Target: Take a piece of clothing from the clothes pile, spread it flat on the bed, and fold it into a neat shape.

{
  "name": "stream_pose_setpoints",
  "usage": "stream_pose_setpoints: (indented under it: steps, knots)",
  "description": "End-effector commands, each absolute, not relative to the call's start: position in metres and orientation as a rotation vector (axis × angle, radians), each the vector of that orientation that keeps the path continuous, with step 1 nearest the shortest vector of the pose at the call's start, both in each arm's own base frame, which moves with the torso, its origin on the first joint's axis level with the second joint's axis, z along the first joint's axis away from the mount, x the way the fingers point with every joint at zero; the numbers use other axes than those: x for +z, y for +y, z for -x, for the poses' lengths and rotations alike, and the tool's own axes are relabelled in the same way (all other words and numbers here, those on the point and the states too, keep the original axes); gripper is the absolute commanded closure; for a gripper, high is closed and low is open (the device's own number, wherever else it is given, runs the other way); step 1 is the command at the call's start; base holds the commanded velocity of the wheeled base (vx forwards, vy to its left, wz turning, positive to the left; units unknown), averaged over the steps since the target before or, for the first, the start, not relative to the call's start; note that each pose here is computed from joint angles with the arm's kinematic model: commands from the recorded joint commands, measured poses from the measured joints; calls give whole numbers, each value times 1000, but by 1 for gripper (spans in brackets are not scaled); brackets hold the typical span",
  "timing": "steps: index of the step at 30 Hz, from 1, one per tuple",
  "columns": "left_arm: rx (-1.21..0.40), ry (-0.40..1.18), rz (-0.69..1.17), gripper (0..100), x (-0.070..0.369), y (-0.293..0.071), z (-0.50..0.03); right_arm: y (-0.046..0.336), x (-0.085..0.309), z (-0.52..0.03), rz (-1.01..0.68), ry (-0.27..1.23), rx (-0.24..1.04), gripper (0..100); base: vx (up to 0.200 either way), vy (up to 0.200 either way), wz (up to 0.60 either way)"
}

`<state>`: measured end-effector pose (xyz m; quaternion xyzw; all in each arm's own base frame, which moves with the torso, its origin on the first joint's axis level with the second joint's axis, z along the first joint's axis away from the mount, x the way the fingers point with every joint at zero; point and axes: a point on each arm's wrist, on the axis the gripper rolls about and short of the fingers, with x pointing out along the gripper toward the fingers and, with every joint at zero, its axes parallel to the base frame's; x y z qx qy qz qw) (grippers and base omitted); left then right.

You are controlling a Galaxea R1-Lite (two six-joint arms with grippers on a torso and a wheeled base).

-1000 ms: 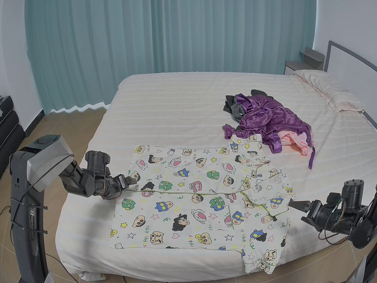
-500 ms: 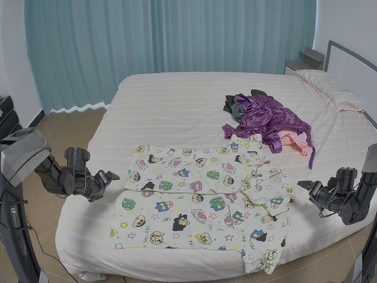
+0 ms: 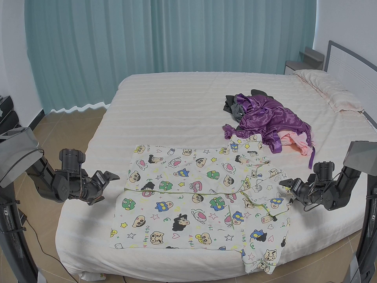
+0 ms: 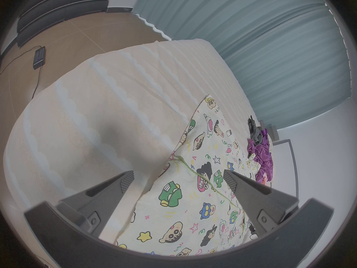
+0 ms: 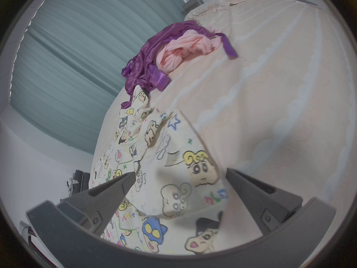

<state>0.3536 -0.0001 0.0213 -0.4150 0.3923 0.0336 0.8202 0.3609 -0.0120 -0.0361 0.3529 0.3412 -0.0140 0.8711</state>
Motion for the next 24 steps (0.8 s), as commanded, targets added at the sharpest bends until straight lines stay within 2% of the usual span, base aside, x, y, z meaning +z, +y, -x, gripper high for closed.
stream_pose_setpoints:
  steps: [1, 9, 10, 24]
  knots:
    - [71, 835, 884, 0, 22, 0, -352, -8, -43, -364, -735, 726, -23, 0, 0, 0, 0]
    - [72, 838, 884, 0, 21, 0, -352, -10, -47, -364, -715, 721, -74, 0, 0, 0, 0]
    - [73, 839, 884, 0, 20, 0, -352, -9, -47, -364, -714, 721, -73, 100, 0, 0, 0]
    - [82, 856, 870, 0, 17, -1, -347, -19, -41, -353, -721, 720, -119, 100, 0, 0, 0]
